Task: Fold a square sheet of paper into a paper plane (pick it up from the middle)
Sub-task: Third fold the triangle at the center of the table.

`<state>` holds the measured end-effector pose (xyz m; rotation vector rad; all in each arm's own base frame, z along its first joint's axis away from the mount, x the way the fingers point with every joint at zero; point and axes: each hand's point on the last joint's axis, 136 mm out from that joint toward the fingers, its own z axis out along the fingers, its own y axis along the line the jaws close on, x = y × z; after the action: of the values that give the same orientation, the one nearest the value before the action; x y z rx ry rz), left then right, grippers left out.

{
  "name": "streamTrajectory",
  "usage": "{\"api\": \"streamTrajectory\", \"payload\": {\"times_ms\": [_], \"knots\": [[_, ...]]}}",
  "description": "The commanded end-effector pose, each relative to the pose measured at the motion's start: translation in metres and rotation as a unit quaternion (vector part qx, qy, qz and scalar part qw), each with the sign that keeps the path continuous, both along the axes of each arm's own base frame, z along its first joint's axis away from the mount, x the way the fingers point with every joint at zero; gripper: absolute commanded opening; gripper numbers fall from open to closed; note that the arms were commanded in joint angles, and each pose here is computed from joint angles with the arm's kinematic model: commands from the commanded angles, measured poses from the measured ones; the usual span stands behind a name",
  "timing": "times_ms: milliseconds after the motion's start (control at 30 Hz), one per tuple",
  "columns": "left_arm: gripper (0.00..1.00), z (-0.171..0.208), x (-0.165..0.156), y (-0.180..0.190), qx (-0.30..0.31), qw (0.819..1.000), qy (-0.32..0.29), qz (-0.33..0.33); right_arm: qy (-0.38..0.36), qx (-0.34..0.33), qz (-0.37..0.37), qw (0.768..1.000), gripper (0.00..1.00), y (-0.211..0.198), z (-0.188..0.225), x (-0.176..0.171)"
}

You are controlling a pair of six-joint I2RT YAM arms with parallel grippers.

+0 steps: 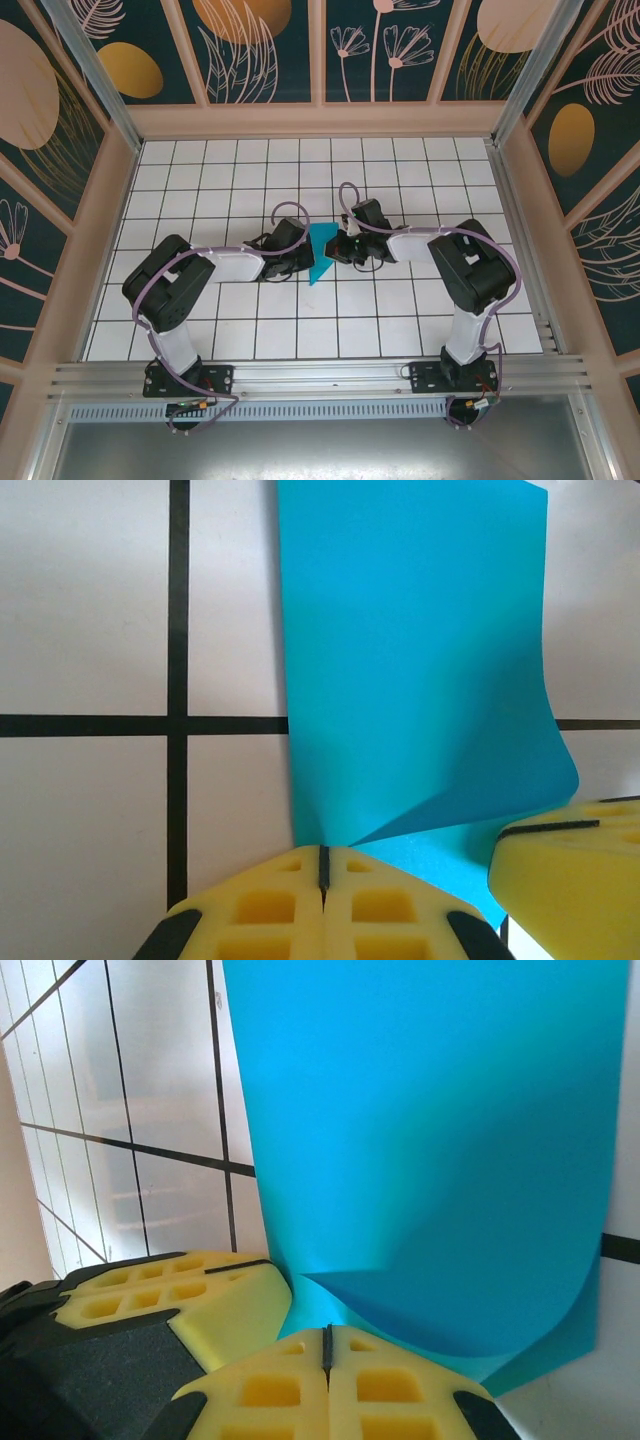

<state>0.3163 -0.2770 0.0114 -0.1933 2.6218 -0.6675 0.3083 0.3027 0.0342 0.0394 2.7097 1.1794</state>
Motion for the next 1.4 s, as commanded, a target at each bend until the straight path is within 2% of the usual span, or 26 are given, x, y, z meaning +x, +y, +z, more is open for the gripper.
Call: {"api": "streamTrajectory", "payload": {"times_ms": [0,200,367,567,700,867,1067,1133,1367], "knots": [[0.0,-0.063,-0.042,0.051,0.128,0.987,0.092,0.004,0.004,-0.036,-0.005,0.999,0.0,-0.011,-0.022,-0.001],[0.0,-0.068,-0.046,0.062,0.154,0.983,0.098,0.01,0.023,-0.066,-0.028,0.997,0.0,-0.029,-0.043,-0.005],[0.0,-0.07,-0.049,0.067,0.161,0.982,0.1,0.011,0.011,-0.041,-0.038,0.998,0.0,-0.034,-0.027,0.002],[0.0,-0.069,-0.048,0.064,0.159,0.982,0.098,0.008,-0.035,0.0,-0.014,0.999,0.0,-0.016,0.011,0.008],[0.0,-0.067,-0.046,0.063,0.158,0.983,0.095,0.007,-0.03,-0.011,0.019,0.999,0.0,0.003,0.002,-0.002],[0.0,-0.068,-0.048,0.066,0.162,0.982,0.099,0.01,-0.011,-0.028,0.019,0.999,0.0,0.001,-0.015,-0.004],[0.0,-0.069,-0.051,0.071,0.174,0.98,0.101,0.011,0.0,-0.058,-0.005,0.998,0.0,-0.023,-0.031,0.0],[0.0,-0.069,-0.051,0.069,0.168,0.981,0.098,0.003,-0.002,-0.075,-0.031,0.997,0.0,-0.047,-0.035,0.015],[0.0,-0.07,-0.048,0.066,0.17,0.981,0.094,-0.008,-0.025,-0.09,-0.076,0.993,0.0,-0.092,-0.02,0.051]]}}
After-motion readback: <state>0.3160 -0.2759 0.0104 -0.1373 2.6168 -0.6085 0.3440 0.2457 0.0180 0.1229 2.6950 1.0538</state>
